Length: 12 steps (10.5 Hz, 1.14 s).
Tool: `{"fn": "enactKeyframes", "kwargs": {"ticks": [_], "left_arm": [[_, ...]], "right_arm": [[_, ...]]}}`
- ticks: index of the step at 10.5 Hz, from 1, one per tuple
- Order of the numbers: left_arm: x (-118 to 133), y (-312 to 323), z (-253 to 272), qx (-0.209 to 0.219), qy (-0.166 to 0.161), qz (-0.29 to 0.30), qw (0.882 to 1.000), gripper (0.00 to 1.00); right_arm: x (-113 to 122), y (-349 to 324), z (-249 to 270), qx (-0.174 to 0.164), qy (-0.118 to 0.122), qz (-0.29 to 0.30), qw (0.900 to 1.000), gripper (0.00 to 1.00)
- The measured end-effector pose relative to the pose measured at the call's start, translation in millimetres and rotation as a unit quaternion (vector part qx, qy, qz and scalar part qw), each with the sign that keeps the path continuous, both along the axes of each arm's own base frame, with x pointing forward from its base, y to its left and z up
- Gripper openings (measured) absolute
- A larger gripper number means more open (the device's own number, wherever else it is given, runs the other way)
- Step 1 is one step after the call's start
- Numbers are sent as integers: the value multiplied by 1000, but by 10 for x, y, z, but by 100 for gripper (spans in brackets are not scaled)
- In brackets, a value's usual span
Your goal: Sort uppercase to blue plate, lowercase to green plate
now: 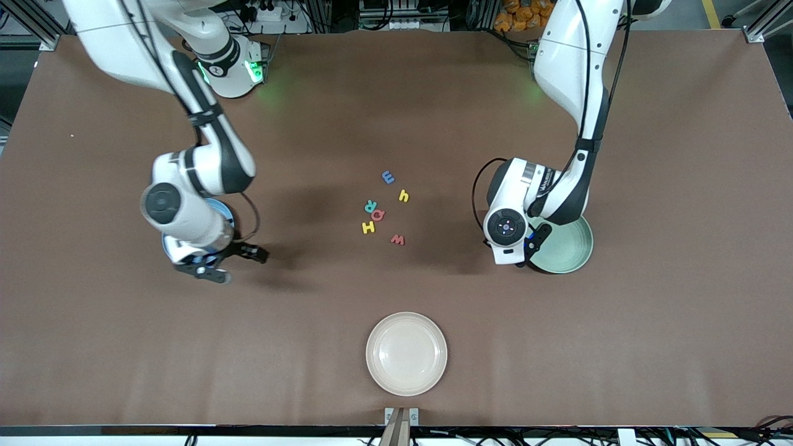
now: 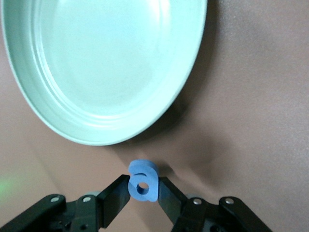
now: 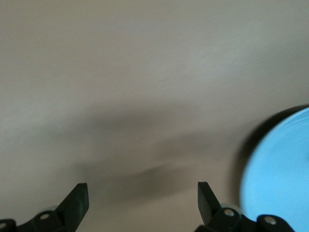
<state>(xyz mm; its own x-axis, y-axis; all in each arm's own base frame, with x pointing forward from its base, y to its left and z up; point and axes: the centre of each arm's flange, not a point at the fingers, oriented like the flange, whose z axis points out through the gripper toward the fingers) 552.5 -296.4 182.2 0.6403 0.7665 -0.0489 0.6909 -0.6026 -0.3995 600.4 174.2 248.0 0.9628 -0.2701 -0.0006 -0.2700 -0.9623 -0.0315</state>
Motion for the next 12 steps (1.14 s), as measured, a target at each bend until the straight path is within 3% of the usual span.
{"fn": "enactKeyframes", "kwargs": {"ticks": [5, 9, 12], "left_arm": [[-17, 196, 46, 33, 24, -48, 998, 33], [125, 462, 117, 20, 30, -74, 997, 33], [116, 439, 124, 20, 30, -80, 996, 43]], "right_arm": [[-326, 1251, -252, -3, 6, 9, 1000, 100], [-544, 1899, -528, -2, 3, 23, 1000, 100], [-721, 2273, -648, -3, 3, 50, 999, 100]]}}
